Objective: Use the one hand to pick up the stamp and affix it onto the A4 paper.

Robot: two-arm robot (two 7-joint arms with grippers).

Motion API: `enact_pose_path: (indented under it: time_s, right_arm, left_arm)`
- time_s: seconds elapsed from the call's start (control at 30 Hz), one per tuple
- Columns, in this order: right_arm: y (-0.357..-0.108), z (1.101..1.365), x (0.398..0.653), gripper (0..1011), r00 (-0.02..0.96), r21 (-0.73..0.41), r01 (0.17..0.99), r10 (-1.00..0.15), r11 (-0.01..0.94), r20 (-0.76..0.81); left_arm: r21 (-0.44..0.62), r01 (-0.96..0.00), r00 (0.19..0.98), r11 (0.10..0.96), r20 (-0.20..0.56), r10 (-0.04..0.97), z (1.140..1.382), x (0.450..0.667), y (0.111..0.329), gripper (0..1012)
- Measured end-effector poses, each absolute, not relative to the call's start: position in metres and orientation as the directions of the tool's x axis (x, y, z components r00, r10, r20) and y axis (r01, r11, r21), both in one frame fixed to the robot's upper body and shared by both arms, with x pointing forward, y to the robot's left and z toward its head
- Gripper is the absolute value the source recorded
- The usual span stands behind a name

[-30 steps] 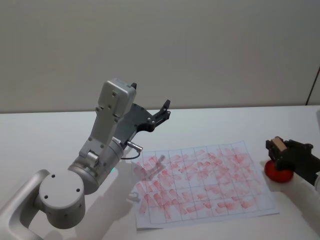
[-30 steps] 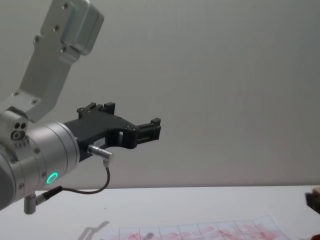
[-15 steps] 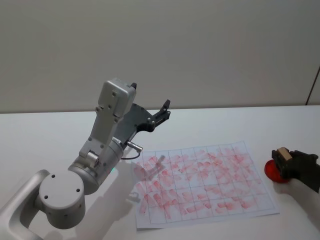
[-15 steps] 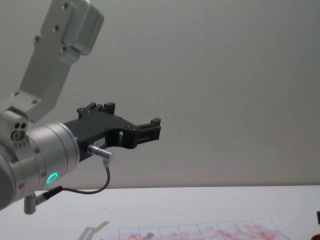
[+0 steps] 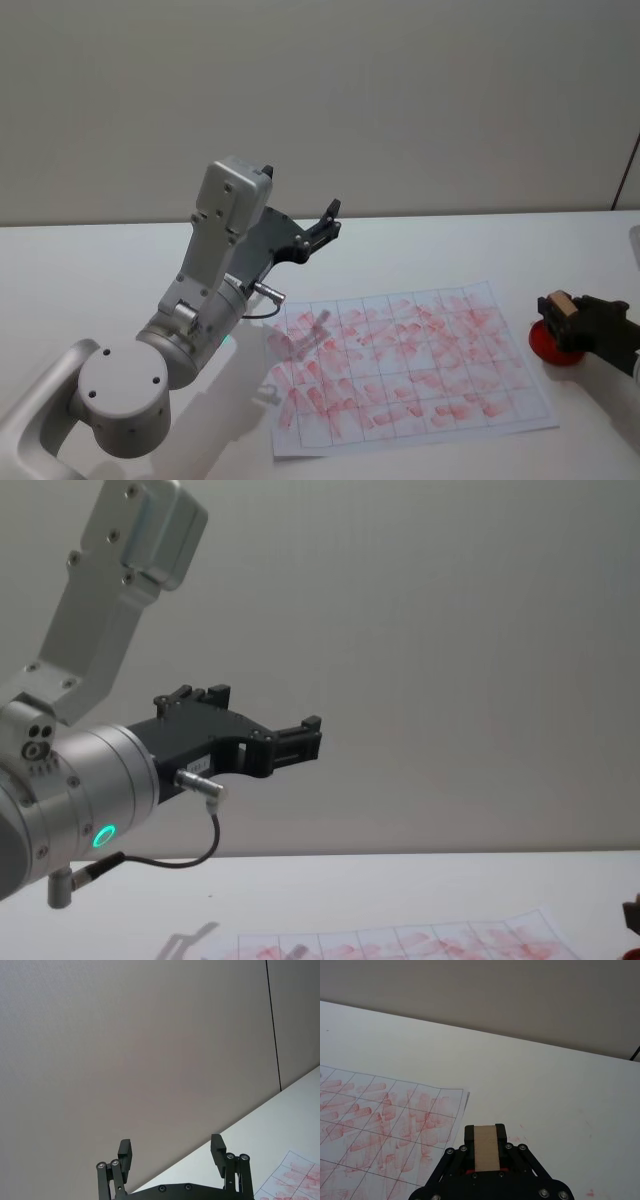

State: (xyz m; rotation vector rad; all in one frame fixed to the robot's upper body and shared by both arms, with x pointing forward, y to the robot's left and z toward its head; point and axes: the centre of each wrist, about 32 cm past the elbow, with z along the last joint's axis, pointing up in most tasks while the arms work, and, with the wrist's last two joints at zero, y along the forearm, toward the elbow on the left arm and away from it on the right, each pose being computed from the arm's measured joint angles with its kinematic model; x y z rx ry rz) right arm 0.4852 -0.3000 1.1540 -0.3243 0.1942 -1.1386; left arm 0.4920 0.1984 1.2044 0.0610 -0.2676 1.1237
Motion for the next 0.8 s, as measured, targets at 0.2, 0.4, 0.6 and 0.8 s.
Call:
enact_pose_path:
  time_s: [0.2, 0.4, 0.6, 0.8]
  right_arm:
    - [-0.3002, 1.1549, 0.4880, 221, 0.417, -0.356, 0.852, -0.909, 0.384, 0.018]
    - [-0.3004, 1.1554, 0.4896, 299, 0.422, -0.360, 0.849, -0.906, 0.386, 0.022]
    - [-0.3004, 1.1556, 0.4905, 503, 0.425, -0.363, 0.847, -0.905, 0.388, 0.024]
    - [-0.3004, 1.1559, 0.4912, 705, 0.427, -0.365, 0.846, -0.904, 0.389, 0.025]
  left_arm:
    - [-0.086, -0.897, 0.404, 0.434, 0.242, 0.882, 1.2044, 0.4920, 0.1984, 1001]
    - [-0.086, -0.897, 0.404, 0.434, 0.242, 0.882, 1.2044, 0.4920, 0.1984, 1001]
    - [-0.086, -0.897, 0.404, 0.434, 0.242, 0.882, 1.2044, 0.4920, 0.1984, 1001]
    - [-0.086, -0.897, 0.404, 0.434, 0.242, 0.882, 1.2044, 0.4920, 0.1984, 1001]
